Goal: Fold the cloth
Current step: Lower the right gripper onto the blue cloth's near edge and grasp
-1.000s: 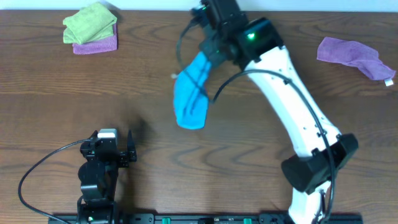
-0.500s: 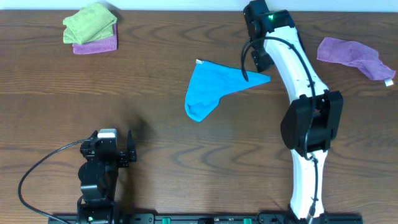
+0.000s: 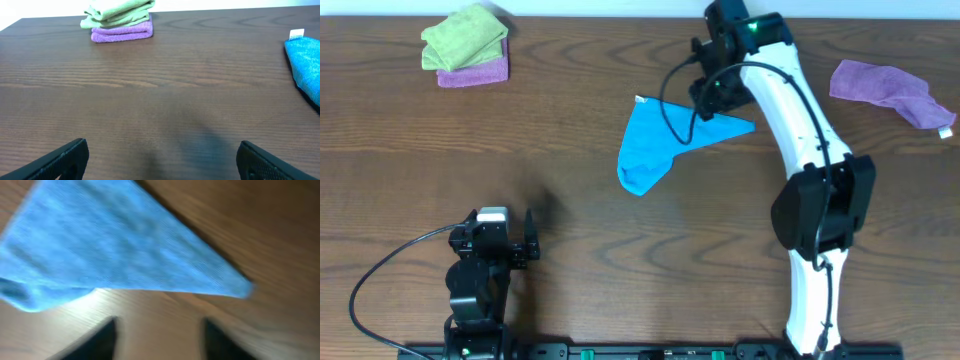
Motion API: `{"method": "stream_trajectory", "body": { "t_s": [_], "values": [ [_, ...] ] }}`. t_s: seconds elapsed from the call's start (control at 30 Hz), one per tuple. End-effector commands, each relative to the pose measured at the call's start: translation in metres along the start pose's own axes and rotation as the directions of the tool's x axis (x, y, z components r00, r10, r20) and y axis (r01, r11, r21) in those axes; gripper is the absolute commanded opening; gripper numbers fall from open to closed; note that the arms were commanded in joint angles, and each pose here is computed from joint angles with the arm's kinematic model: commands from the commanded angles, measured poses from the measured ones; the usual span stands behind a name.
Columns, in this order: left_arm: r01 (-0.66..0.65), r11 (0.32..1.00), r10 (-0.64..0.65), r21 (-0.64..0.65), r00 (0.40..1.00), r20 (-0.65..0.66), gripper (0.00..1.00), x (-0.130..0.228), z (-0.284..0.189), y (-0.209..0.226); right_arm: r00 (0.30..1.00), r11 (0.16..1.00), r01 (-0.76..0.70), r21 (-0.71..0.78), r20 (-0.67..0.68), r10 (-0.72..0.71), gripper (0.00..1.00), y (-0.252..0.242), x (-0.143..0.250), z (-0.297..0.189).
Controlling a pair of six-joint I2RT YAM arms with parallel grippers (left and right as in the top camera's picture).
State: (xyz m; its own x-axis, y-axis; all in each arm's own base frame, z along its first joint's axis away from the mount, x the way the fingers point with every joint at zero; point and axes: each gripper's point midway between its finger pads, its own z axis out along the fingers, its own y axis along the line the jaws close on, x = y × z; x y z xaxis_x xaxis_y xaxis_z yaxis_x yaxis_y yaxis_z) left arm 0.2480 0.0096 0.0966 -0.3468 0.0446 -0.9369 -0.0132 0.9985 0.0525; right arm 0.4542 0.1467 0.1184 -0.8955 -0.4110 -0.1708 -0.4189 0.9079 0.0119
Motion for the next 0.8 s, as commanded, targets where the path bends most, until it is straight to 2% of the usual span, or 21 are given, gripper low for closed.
{"method": "stream_trajectory", "body": {
  "t_s": [0.0,0.1,0.17,0.4,0.47,0.6,0.77],
  "values": [
    [-0.007,1.000,0.007,-0.008,0.998,-0.061,0.95,0.019,0.001,0.001,0.997,0.995,0.067,-0.078,0.031,-0.065,0.21,0.032,-0.003,-0.016],
    [-0.007,1.000,0.007,-0.007,0.998,-0.061,0.95,0.019,0.001,0.000,0.991,0.981,0.133,-0.139,-0.013,-0.136,0.30,0.057,0.010,-0.017],
    [-0.007,1.000,0.007,-0.007,0.998,-0.061,0.95,0.019,0.001,0.000,0.979,0.967,0.197,-0.161,-0.022,-0.203,0.32,0.076,0.015,-0.017],
    [-0.007,1.000,0.007,-0.007,0.998,-0.061,0.95,0.019,0.001,0.000,0.944,0.947,0.321,-0.022,-0.068,-0.322,0.53,0.104,0.025,-0.016],
    [-0.007,1.000,0.007,-0.008,0.998,-0.061,0.95,0.019,0.001,0.001,0.943,0.941,0.332,0.061,-0.049,-0.329,0.55,0.105,0.026,-0.029],
    [-0.007,1.000,0.007,-0.008,0.998,-0.061,0.95,0.019,0.001,0.001,0.938,0.933,0.339,0.117,0.035,-0.345,0.60,0.104,0.032,-0.074],
    [-0.007,1.000,0.007,-0.008,0.998,-0.061,0.95,0.019,0.001,0.001,0.940,0.934,0.312,0.175,0.084,-0.330,0.63,0.084,0.071,-0.104]
  ]
}}
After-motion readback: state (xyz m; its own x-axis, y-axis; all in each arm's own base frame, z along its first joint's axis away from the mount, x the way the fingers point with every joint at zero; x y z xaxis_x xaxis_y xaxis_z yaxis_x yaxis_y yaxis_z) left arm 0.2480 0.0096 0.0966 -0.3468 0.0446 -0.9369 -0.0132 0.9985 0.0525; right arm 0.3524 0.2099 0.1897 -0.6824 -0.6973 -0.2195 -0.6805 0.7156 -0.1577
